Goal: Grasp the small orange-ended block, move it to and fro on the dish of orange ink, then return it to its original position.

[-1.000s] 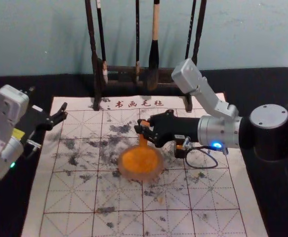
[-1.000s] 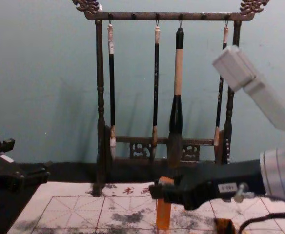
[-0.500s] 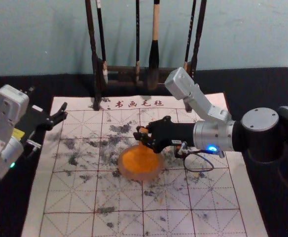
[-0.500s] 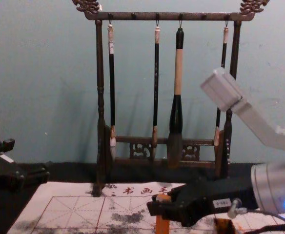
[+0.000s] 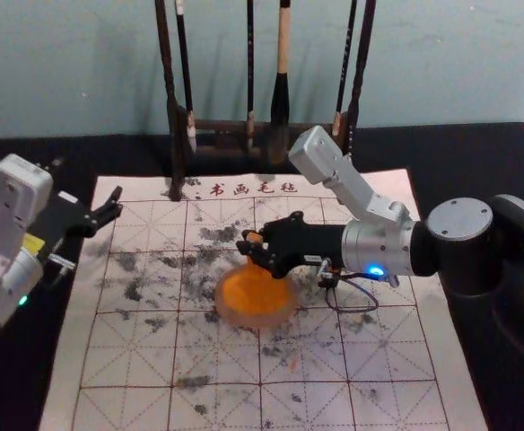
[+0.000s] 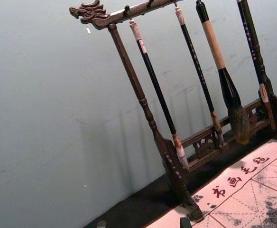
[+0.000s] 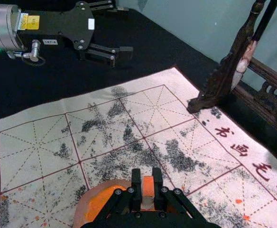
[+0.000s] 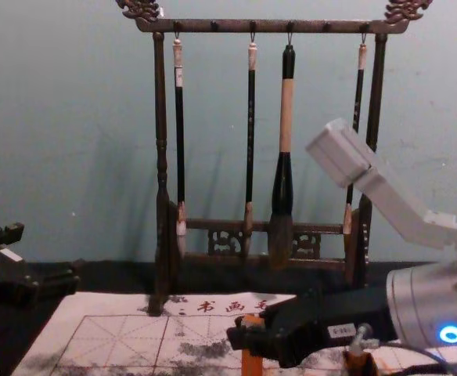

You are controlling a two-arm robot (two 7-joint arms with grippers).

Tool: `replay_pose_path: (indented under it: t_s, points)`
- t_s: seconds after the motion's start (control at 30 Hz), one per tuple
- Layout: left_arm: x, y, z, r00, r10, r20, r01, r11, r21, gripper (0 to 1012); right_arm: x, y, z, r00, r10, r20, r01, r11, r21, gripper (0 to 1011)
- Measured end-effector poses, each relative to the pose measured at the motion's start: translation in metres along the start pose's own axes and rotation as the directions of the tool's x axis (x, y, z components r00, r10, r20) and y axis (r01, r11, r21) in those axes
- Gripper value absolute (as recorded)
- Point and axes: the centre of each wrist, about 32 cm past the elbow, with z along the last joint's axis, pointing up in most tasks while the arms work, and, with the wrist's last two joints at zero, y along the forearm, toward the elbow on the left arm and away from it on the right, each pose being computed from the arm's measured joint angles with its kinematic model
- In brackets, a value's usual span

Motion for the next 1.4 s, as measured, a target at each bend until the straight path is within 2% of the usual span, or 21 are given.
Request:
replay_pose_path:
  t_s: [0.3,0.83,1.2,1.4]
  points:
    - [0.0000,0.0000,0.0000,1.0000,0.000,0.000,0.000,1.0000,0.000,1001,0.000,0.000,0.001,1.000,0.001,0.008,-0.001,1.000,-0.003,109]
    - [0.0000,0.0000,0.0000,1.0000,0.000,0.000,0.000,1.0000,0.000,1001,-0.001,-0.016,-0.003,0.999,0.010,0.031,-0.009,1.000,-0.019,109]
    - [0.0000,0.0000,0.0000,1.0000,0.000,0.000,0.000,1.0000,0.000,1001,-0.011,-0.031,-0.008,0.998,0.060,0.029,-0.060,0.998,-0.015,109]
    - [0.0000,0.0000,0.0000,1.0000,0.000,0.000,0.000,1.0000,0.000,1001,-0.016,-0.031,-0.009,0.996,0.084,0.027,-0.084,0.996,-0.015,109]
